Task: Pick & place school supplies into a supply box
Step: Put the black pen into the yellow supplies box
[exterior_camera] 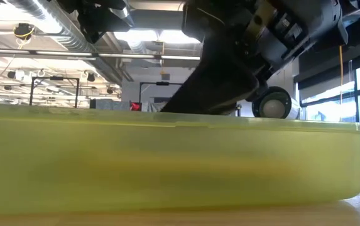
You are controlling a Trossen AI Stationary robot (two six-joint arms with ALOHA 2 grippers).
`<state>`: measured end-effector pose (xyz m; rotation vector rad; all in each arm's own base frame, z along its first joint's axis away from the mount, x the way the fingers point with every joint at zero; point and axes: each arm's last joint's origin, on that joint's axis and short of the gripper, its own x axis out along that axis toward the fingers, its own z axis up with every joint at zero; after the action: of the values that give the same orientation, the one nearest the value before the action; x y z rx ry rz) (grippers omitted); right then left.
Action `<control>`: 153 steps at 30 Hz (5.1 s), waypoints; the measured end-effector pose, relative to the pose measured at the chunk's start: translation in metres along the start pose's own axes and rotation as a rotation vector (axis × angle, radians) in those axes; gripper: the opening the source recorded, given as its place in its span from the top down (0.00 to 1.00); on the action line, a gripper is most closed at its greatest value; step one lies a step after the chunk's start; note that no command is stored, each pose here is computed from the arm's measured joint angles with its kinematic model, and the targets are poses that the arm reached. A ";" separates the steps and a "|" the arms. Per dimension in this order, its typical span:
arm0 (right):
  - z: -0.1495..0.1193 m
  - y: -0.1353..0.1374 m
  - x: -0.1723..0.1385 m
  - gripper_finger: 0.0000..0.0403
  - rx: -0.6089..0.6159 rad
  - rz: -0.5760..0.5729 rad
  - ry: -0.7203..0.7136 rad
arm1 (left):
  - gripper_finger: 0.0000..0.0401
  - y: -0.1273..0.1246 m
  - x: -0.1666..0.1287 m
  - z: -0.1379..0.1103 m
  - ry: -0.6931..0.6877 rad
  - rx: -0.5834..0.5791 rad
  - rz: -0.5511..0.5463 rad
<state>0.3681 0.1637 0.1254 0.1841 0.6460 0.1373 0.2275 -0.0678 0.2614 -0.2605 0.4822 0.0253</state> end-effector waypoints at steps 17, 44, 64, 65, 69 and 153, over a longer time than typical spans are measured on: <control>0.048 0.006 -0.086 0.67 -0.187 0.081 0.059 | 0.51 0.000 0.000 0.003 -0.042 0.029 0.038; -0.019 -0.071 -0.216 0.67 0.059 -0.208 -0.402 | 0.51 0.093 0.010 0.010 0.218 -0.015 0.229; -0.013 -0.090 -0.215 0.67 0.185 -0.338 -0.453 | 0.51 0.198 0.069 -0.013 0.593 0.395 0.060; -0.013 -0.090 -0.216 0.67 0.187 -0.348 -0.456 | 0.51 0.199 0.072 -0.016 0.607 0.389 0.057; -0.014 -0.090 -0.216 0.67 0.187 -0.355 -0.457 | 0.51 0.204 0.082 -0.027 0.659 0.363 0.047; -0.032 -0.090 -0.209 0.67 0.337 -0.198 -0.233 | 0.96 -0.104 0.166 -0.048 0.813 -0.141 0.148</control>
<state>0.1897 0.0413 0.2038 0.4523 0.4476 -0.1833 0.3616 -0.1871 0.1687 -0.3710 1.3109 0.0997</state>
